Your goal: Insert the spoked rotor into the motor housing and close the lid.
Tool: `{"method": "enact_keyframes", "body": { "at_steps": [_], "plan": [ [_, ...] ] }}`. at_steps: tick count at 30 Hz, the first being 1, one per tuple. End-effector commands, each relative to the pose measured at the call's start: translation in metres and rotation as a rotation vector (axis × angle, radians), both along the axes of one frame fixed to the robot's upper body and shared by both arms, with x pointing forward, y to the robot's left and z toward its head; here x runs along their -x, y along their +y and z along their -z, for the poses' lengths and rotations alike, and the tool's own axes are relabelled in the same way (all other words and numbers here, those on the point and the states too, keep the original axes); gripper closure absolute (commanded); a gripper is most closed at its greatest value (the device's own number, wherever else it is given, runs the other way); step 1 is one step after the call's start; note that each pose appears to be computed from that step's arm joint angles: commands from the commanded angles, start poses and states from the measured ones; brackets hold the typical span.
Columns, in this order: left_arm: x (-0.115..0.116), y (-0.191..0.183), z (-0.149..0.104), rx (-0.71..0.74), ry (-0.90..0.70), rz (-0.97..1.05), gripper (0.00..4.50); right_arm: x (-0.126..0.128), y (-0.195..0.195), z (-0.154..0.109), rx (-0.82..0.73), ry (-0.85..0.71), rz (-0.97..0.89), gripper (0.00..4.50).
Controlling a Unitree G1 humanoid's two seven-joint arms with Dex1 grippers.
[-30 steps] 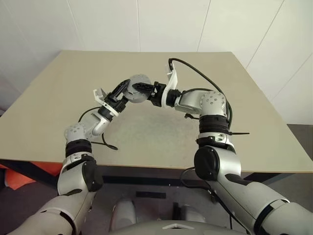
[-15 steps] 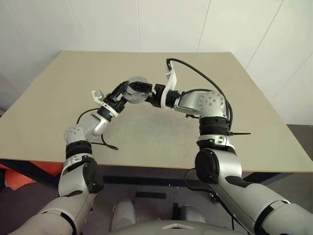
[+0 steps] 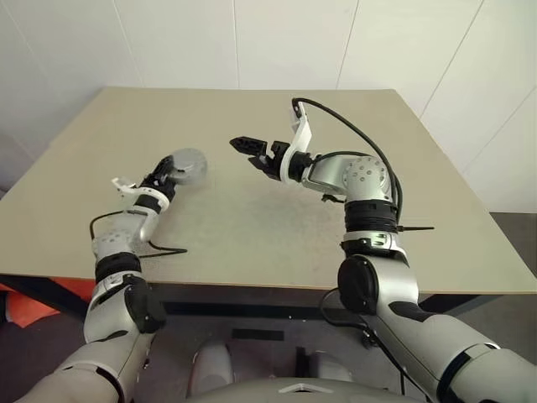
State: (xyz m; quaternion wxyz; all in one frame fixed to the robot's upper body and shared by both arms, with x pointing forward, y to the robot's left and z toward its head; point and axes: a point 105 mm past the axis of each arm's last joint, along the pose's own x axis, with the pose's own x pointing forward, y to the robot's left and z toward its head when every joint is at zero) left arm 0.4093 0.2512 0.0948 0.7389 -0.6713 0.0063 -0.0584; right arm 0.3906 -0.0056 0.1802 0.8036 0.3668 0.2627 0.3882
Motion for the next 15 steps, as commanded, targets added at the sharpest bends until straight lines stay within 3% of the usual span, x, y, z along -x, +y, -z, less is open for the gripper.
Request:
{"method": "enact_keyframes", "body": {
  "at_steps": [1, 6, 15],
  "plan": [
    [-0.002, 0.032, -0.026, -0.068, -0.074, -0.114, 2.44, 0.001, 0.000, -0.007, -0.006, -0.038, -0.001, 0.05],
    [-0.001, 0.052, -0.013, -0.162, 0.025, -0.191, 2.44, 0.002, 0.001, -0.005, 0.000, -0.038, -0.003, 0.05],
    [0.007, 0.080, 0.010, -0.165, 0.155, -0.308, 2.44, 0.002, 0.001, -0.002, 0.006, -0.035, -0.003, 0.05]
  ]
}}
